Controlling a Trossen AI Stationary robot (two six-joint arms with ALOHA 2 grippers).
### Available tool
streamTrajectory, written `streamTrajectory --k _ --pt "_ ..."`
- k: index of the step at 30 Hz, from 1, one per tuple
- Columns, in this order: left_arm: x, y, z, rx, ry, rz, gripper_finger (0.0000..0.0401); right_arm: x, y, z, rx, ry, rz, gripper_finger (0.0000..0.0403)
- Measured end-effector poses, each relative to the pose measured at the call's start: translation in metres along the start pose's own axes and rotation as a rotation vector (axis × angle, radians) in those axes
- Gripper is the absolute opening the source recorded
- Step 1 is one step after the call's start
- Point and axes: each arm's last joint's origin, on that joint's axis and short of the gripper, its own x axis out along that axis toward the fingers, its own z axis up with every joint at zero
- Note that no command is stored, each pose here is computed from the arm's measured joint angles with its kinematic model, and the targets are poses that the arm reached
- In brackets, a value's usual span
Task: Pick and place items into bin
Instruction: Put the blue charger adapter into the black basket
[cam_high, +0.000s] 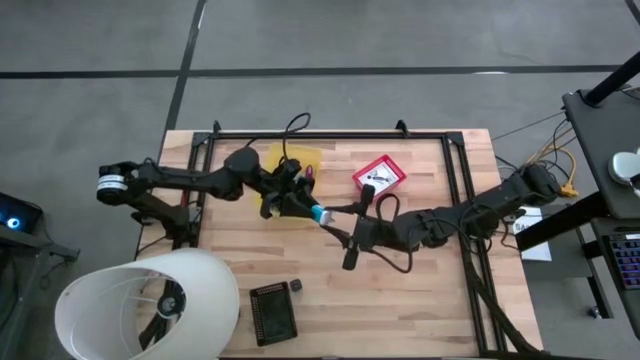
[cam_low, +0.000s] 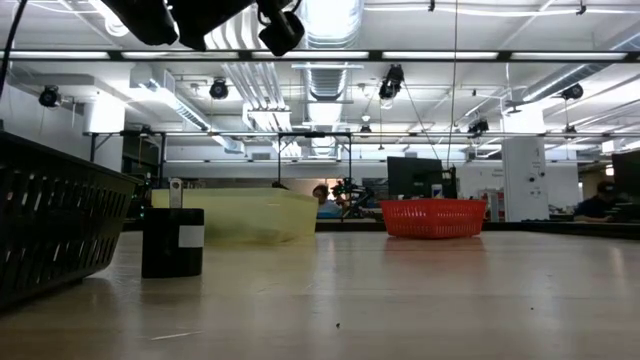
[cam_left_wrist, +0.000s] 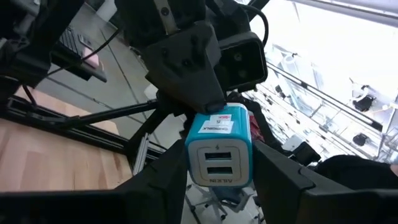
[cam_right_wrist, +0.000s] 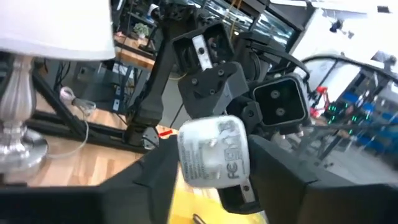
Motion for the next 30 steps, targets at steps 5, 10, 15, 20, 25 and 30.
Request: streamTrajectory --k 5,10,15,20,25,30 --pt "-0.006 -0.002 0.005 -0.008 0.039 -0.038 0.0132 -0.002 0.002 0.001 0.076 -0.003 0.006 0.0253" --pt "-0.011 -0.005 0.006 -0.047 0.128 -0.105 0.0131 -0.005 0.007 -0.002 0.104 0.033 0.031 0.0279" --pt "-0.013 -0.006 -0.005 -0.17 0.331 -0.216 0.0131 -0.009 0.013 -0.007 0.131 0.09 0.059 0.0273" --pt "-0.019 0.006 -0.027 -0.303 0.443 -0.191 0.0131 -0.009 0.015 -0.015 0.165 0.165 0.067 0.0257" --pt "-0.028 0.022 -0.052 -0.372 0.488 -0.128 0.0131 -0.01 0.016 -0.018 0.204 0.194 0.069 0.0246" --pt "-0.038 0.03 -0.075 -0.435 0.487 -0.059 0.0131 -0.01 0.015 -0.018 0.232 0.195 0.064 0.0239"
